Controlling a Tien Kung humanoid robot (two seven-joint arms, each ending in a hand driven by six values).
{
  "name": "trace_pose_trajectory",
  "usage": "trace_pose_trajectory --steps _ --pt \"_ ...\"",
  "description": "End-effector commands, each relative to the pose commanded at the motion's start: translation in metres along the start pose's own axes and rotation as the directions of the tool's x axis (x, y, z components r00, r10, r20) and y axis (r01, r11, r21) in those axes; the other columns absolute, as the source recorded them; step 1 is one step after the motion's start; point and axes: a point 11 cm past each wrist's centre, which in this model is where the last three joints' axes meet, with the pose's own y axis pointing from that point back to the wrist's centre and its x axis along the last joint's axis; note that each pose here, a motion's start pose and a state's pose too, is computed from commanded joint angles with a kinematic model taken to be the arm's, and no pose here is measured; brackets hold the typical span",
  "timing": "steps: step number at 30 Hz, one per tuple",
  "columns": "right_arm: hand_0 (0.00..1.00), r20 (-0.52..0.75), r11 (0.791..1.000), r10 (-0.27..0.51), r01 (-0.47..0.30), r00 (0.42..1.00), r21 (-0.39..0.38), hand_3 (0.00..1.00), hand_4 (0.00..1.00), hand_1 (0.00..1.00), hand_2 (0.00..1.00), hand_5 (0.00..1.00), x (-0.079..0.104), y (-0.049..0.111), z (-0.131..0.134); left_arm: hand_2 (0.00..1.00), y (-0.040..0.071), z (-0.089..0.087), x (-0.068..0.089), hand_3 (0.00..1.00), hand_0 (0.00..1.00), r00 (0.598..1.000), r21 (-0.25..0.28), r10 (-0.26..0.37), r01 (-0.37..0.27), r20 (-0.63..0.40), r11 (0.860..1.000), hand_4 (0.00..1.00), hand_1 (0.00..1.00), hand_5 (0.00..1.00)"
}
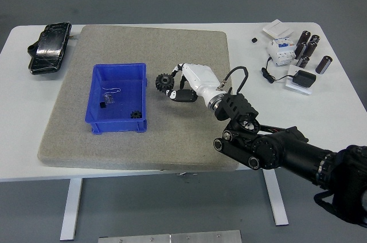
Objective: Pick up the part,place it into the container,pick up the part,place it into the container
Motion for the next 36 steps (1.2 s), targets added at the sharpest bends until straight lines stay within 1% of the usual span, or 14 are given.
trace_pose_trajectory --steps 4,7,10,14,15,20,21,26,27,36 --pt "0.683 0.006 0.998 -0.003 0.003 1.0 0.07 0.323 0.772 0.568 0.348 0.463 -0.001 0.004 -0.025 0.587 0.0 0.001 0.0 0.589 0.663 1.0 -0.001 0.0 0.0 0.0 1.0 0.685 0.618 0.562" --pt "0.683 0.026 0.993 -0.026 0.023 0.999 0.116 0.323 0.772 0.568 0.348 0.463 -0.007 0.01 -0.043 0.587 0.0 0.0 0.0 0.589 0.663 1.0 -0.001 0.0 0.0 0.0 1.0 0.685 0.618 0.562" --pt "0.683 0.043 0.988 -0.054 0.047 0.998 0.147 0.328 0.78 0.567 0.351 0.471 -0.013 0.015 -0.054 0.587 0.0 0.0 0.0 0.589 0.663 1.0 0.0 0.0 0.0 0.001 1.0 0.684 0.619 0.561" --pt "0.683 0.049 0.983 -0.084 0.075 0.995 0.17 0.328 0.78 0.567 0.351 0.471 -0.02 0.02 -0.062 0.587 0.0 0.001 0.0 0.589 0.663 1.0 -0.002 0.001 -0.001 0.002 1.0 0.684 0.619 0.561" --pt "0.683 0.049 0.982 -0.089 0.08 0.995 0.173 0.393 0.785 0.592 0.473 0.476 -0.022 0.021 -0.063 0.587 0.0 0.001 0.0 0.588 0.663 1.0 -0.002 0.001 -0.001 0.002 1.0 0.685 0.618 0.566" --pt "0.683 0.055 0.976 -0.13 0.118 0.99 0.182 0.393 0.785 0.592 0.473 0.476 -0.028 0.023 -0.065 0.587 0.0 0.001 0.001 0.588 0.663 1.0 0.0 0.002 -0.002 0.004 1.0 0.685 0.618 0.566" --pt "0.801 0.054 0.975 -0.139 0.127 0.989 0.181 0.741 0.794 0.767 0.819 0.477 -0.029 0.023 -0.064 0.586 0.0 0.002 0.001 0.587 0.663 1.0 -0.001 0.002 -0.002 0.004 1.0 0.678 0.619 0.57" --pt "0.801 0.054 0.972 -0.161 0.149 0.985 0.18 0.741 0.794 0.767 0.819 0.477 -0.033 0.024 -0.062 0.586 0.0 0.004 0.001 0.587 0.663 1.0 -0.006 0.002 -0.002 0.005 1.0 0.678 0.619 0.57" --pt "0.892 0.055 0.972 -0.163 0.151 0.985 0.18 0.85 0.802 0.849 0.911 0.48 -0.034 0.024 -0.062 0.586 0.0 0.004 0.001 0.586 0.663 1.0 -0.006 0.002 -0.002 0.005 1.0 0.678 0.618 0.569" --pt "0.899 0.067 0.974 -0.147 0.133 0.987 0.183 0.849 0.807 0.853 0.909 0.488 -0.029 0.023 -0.062 0.586 0.0 0.005 0.001 0.586 0.662 1.0 -0.007 0.001 -0.001 0.009 1.0 0.674 0.619 0.569"
